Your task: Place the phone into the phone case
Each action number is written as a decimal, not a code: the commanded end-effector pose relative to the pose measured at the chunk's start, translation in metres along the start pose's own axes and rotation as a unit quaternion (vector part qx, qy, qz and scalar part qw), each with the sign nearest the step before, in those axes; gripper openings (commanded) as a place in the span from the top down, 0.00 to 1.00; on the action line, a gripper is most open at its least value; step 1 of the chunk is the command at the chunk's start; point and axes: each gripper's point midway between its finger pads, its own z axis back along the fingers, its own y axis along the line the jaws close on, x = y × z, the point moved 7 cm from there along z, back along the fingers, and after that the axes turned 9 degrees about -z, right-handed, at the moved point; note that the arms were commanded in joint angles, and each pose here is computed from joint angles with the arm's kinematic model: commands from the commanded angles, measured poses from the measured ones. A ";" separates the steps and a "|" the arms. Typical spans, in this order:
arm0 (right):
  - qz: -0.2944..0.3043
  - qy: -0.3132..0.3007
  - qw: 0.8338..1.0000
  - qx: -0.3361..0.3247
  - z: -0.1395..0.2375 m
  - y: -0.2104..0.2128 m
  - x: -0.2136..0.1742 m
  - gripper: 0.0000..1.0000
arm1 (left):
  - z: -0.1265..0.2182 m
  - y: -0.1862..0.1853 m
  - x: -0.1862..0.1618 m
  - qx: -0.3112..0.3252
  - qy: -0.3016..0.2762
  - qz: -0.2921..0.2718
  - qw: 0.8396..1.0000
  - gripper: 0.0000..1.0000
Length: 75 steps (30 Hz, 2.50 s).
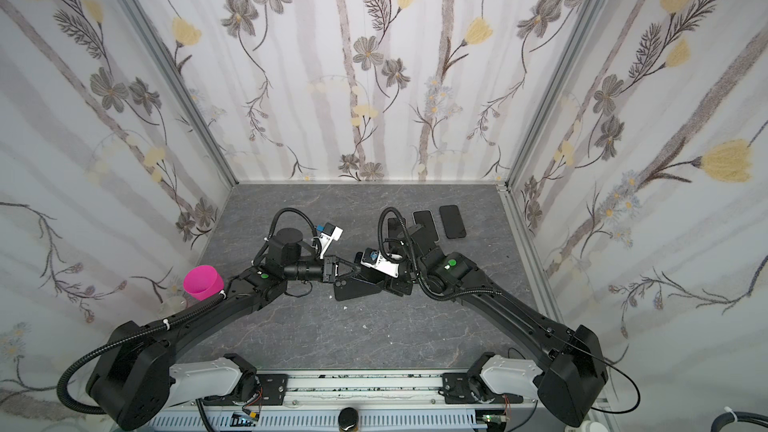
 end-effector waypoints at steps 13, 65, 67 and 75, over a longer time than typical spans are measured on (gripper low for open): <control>-0.048 -0.155 0.985 -0.059 0.043 -0.014 0.058 0.14 | 0.023 -0.014 0.027 0.018 -0.108 -0.050 0.993 1.00; -0.407 -0.284 0.808 0.318 0.074 -0.056 0.088 1.00 | 0.097 -0.064 0.061 -0.143 -0.261 -0.081 0.951 1.00; -0.410 -0.282 0.807 0.318 0.072 -0.057 0.088 1.00 | 0.098 -0.063 0.061 -0.135 -0.265 -0.081 0.951 1.00; -0.412 -0.285 0.807 0.313 0.077 -0.059 0.090 1.00 | 0.109 -0.058 0.066 -0.095 -0.300 -0.080 0.946 0.36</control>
